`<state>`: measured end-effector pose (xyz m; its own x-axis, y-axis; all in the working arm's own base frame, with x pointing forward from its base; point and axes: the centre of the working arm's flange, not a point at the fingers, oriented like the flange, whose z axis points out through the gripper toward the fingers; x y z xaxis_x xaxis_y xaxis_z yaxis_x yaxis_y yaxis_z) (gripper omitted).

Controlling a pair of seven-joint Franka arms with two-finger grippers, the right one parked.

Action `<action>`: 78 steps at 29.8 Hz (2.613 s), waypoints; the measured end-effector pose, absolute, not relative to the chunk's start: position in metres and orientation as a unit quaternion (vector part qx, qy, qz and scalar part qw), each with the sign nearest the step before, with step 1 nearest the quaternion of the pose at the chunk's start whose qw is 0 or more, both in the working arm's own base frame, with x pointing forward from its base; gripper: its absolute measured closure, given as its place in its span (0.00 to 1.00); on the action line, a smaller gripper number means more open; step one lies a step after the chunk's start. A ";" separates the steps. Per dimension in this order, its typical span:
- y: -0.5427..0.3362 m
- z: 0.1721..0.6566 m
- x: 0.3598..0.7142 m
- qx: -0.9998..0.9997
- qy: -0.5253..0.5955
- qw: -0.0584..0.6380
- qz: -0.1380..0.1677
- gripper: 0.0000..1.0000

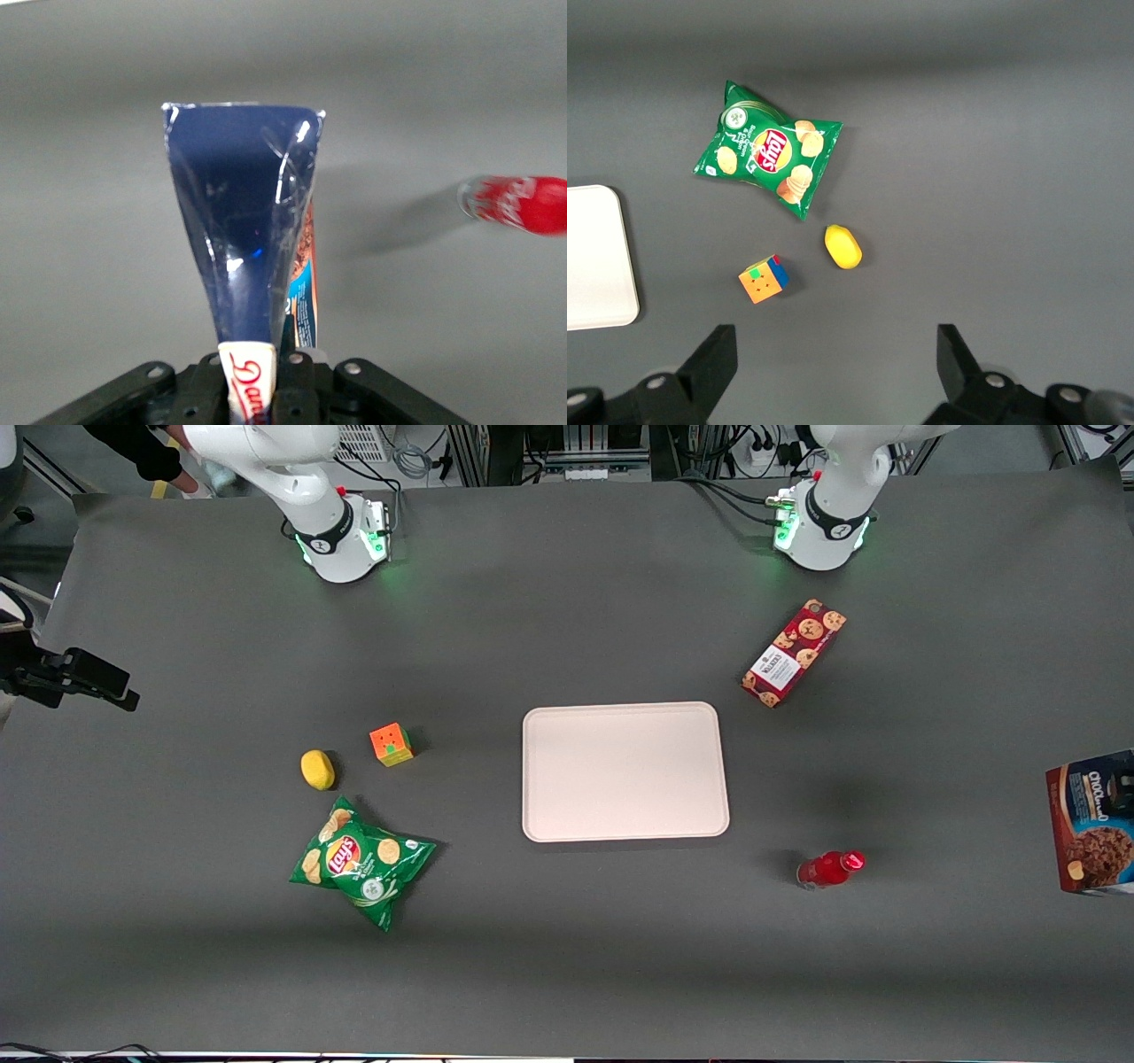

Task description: Place cookie box on tray

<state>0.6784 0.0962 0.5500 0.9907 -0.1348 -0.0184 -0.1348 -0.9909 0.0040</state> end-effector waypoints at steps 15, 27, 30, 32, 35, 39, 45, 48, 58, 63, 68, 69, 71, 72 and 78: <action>-0.132 0.586 0.642 0.997 0.029 0.043 -0.049 0.85; -0.239 0.555 0.610 0.994 0.073 0.046 -0.072 0.85; -0.253 0.535 0.606 0.993 0.084 0.046 -0.076 0.85; -0.264 0.520 0.603 0.992 0.092 0.046 -0.076 0.85; -0.280 0.498 0.597 0.992 0.097 0.042 -0.071 0.85; -0.301 0.469 0.582 0.994 0.088 0.040 -0.060 0.85; -0.326 0.429 0.544 0.998 0.050 0.015 -0.034 0.85; -0.336 0.417 0.525 0.999 0.022 -0.010 -0.023 0.85; -0.342 0.376 0.499 1.000 -0.009 -0.021 -0.011 0.85; -0.335 0.357 0.498 1.000 -0.012 -0.022 -0.009 0.85; -0.327 0.339 0.504 1.000 -0.015 -0.026 -0.008 0.85; -0.325 0.335 0.505 1.000 -0.014 -0.025 -0.008 0.85; -0.323 0.325 0.506 1.000 -0.015 -0.021 -0.007 0.85; -0.321 0.320 0.506 1.000 -0.015 -0.019 -0.006 0.85; -0.309 0.289 0.509 1.000 -0.005 -0.010 -0.017 0.85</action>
